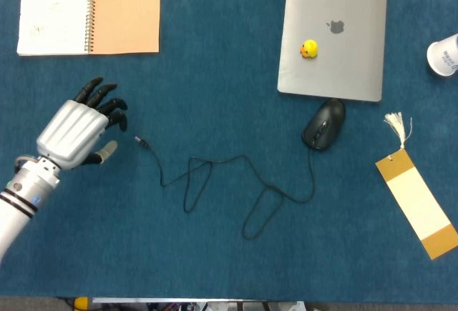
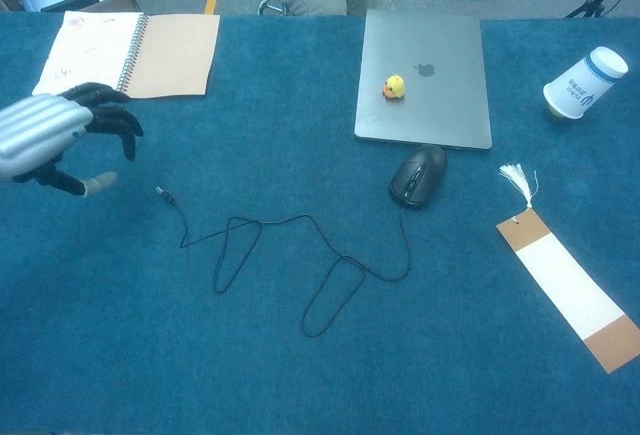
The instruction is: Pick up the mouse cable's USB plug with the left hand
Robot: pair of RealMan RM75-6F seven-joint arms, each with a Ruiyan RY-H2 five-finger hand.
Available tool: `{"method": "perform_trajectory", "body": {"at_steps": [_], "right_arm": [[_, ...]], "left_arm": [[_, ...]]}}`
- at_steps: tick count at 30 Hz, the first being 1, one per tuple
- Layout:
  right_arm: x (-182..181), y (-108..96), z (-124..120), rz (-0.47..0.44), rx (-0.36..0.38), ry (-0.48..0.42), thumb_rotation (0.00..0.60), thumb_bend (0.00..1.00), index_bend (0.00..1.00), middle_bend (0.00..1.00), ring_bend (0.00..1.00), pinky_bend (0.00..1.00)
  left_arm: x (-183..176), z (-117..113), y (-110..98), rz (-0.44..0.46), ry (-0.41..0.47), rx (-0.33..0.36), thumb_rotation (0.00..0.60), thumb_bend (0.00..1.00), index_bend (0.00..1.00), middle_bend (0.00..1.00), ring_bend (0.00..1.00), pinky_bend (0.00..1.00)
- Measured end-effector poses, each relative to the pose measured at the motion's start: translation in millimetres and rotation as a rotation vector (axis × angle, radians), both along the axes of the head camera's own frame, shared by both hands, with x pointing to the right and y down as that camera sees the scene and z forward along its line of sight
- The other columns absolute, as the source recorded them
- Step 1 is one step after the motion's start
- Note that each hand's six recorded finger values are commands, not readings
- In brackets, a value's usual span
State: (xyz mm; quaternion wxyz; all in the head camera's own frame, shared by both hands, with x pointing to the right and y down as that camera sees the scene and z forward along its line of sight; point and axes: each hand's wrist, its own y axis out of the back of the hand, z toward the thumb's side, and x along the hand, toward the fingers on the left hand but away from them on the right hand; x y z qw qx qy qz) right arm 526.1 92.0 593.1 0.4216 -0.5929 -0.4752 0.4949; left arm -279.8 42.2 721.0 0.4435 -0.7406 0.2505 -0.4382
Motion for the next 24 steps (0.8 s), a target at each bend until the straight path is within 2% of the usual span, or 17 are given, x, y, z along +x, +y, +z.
{"method": "perform_trajectory", "body": {"at_steps": [12, 24], "right_arm": [[-4.5, -2.2, 0.4, -0.004, -0.005, 0.01, 0.6, 0.37, 0.7, 0.49, 0.35, 0.43], [-0.3, -1.9, -0.4, 0.01, -0.006, 0.022, 0.6, 0.37, 0.7, 0.49, 0.35, 0.43]], "left_arm": [[23.4, 36.2, 1.9, 0.078, 0.004, -0.028, 0.6, 0.36, 0.43, 0.26, 0.08, 0.0], [29.5, 58.1, -2.5, 0.076, -0.006, -0.048, 0.6, 0.34, 0.41, 0.24, 0.08, 0.0]]}}
